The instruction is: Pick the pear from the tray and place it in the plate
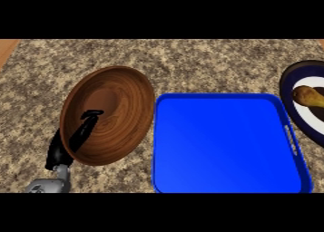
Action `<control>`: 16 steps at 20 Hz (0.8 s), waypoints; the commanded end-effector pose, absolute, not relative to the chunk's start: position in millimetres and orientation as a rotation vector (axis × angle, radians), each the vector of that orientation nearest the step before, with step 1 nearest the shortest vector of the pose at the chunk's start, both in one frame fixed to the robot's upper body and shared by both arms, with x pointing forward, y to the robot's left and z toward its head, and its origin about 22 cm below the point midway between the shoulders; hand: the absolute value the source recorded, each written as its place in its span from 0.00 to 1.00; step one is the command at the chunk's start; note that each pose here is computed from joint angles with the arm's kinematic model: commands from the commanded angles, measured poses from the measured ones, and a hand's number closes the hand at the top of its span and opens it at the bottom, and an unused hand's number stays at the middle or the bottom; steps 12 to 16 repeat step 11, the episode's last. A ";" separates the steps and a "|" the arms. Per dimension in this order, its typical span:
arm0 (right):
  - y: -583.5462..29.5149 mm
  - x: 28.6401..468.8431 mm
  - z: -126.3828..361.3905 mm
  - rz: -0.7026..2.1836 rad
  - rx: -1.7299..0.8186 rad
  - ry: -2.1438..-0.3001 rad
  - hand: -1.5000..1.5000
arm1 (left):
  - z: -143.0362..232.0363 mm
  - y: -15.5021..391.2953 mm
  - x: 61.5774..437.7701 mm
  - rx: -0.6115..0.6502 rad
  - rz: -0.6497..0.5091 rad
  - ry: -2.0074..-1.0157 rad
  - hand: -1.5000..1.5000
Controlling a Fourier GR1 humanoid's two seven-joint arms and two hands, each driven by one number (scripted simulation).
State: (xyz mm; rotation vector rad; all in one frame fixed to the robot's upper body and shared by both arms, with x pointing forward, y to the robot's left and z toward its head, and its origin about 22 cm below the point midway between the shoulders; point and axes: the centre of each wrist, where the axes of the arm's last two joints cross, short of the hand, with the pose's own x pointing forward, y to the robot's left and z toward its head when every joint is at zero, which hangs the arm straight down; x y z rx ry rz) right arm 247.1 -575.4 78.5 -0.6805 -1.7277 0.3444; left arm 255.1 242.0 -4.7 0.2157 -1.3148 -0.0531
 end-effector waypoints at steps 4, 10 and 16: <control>-591.6 234.8 99.2 0.281 -0.674 -1.780 0.00 | -16.3 248.3 253.0 0.207 -0.058 -1.297 0.50; -593.0 223.9 86.5 0.280 -0.711 -1.761 0.00 | -8.3 237.4 254.6 0.204 -0.062 -1.310 0.50; -590.1 227.9 85.1 0.288 -0.727 -1.744 0.00 | -1.2 239.1 263.2 0.195 -0.063 -1.319 0.50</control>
